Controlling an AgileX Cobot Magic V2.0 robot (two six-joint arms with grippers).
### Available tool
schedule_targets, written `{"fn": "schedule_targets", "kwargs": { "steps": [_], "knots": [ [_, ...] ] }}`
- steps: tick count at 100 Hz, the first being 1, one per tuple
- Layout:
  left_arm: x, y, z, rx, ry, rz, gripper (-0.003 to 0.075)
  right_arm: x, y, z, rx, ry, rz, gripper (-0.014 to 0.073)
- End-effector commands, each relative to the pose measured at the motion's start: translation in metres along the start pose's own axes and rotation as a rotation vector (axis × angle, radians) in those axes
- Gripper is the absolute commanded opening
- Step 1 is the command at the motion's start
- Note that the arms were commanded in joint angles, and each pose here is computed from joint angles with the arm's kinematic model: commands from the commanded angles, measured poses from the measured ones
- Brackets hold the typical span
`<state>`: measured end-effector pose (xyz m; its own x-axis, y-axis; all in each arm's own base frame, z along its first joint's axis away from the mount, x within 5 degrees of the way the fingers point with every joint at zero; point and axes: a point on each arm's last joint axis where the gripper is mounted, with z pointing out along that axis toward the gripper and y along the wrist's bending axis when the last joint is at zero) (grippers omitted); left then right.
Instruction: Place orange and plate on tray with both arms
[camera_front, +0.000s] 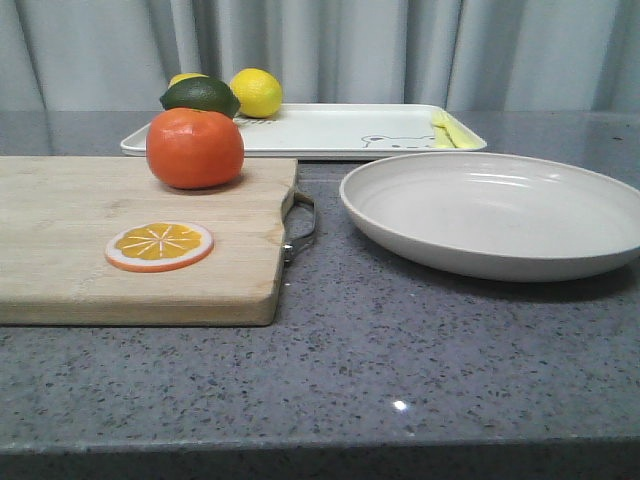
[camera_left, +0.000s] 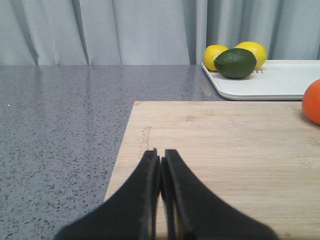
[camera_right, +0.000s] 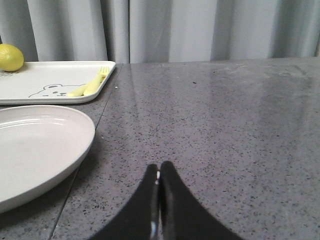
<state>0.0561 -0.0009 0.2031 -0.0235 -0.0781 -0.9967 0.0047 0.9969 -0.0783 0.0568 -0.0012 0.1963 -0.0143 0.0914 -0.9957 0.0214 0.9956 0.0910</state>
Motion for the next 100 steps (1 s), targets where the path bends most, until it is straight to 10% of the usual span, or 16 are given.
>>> {"fn": "schedule_targets", "kwargs": {
  "steps": [1,100],
  "knots": [
    [-0.0003,0.001,-0.0014,-0.007,-0.082,-0.003,-0.0019,-0.0082,0.0006,-0.002,-0.005,-0.098,-0.006,-0.0068],
    [-0.0003,0.001,-0.0014,-0.007,-0.082,-0.003,-0.0019,-0.0169,0.0014,-0.0033,-0.014,-0.195,-0.006,-0.0068]
  ]
}}
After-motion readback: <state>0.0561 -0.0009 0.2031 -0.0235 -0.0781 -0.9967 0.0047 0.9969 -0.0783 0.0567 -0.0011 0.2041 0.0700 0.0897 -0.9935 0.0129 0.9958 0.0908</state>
